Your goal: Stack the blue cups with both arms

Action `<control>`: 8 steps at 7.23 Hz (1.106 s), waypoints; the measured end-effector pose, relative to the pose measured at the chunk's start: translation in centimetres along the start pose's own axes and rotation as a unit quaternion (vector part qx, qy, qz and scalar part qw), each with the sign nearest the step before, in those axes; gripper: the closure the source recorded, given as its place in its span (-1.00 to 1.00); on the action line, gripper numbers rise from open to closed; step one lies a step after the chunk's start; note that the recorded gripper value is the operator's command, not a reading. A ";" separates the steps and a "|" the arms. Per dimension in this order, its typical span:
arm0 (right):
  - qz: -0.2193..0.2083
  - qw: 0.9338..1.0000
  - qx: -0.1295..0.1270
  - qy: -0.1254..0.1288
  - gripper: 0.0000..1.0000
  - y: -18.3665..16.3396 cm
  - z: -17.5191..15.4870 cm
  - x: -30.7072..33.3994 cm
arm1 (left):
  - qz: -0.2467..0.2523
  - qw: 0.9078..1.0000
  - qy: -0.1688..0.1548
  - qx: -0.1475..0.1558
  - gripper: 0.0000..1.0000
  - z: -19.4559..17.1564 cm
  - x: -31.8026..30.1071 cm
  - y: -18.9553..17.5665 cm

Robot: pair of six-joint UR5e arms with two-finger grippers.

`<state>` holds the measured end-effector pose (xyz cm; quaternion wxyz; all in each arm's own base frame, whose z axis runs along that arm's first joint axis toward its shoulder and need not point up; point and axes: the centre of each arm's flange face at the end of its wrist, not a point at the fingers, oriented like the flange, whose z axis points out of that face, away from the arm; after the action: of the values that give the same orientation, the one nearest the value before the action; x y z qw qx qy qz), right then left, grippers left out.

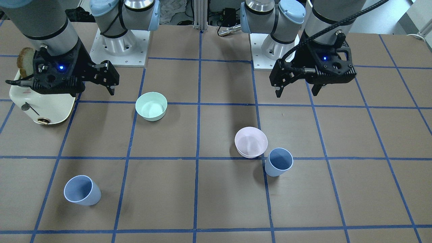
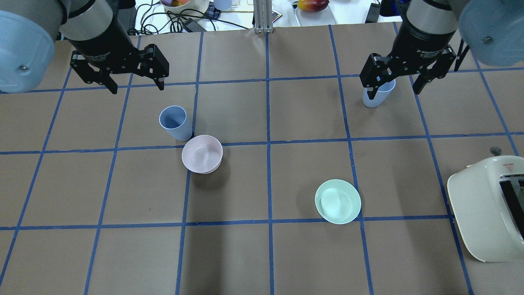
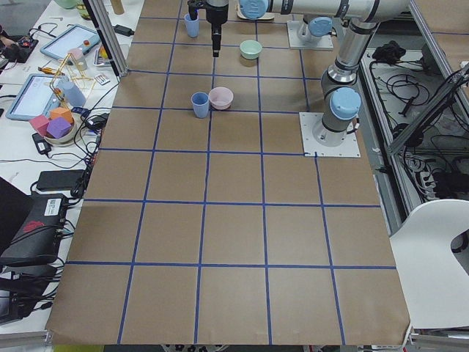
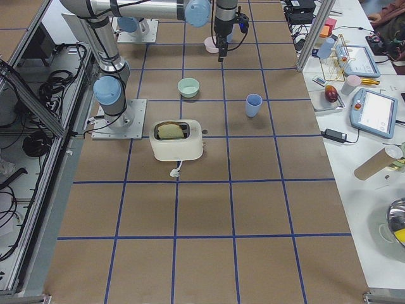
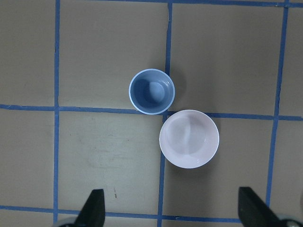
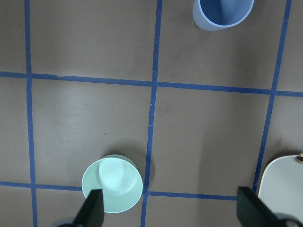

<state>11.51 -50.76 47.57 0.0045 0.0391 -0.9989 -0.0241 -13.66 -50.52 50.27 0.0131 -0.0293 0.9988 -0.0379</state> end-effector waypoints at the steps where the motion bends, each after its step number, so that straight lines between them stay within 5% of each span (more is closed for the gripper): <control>1: 0.001 1.000 0.001 0.000 -1.00 0.3 -0.3 0.0 | 0.000 1.000 0.000 0.000 -1.00 0.0 0.0 0.0; 8: 0.002 1.000 0.007 -0.002 -1.00 0.9 -0.9 -0.3 | 0.002 1.000 -0.001 0.001 -1.00 -0.2 0.0 0.2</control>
<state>11.76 -49.83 48.49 0.0021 0.0367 -0.9992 -0.0175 -13.65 -50.29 50.41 0.0141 -0.0278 0.9988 -0.0387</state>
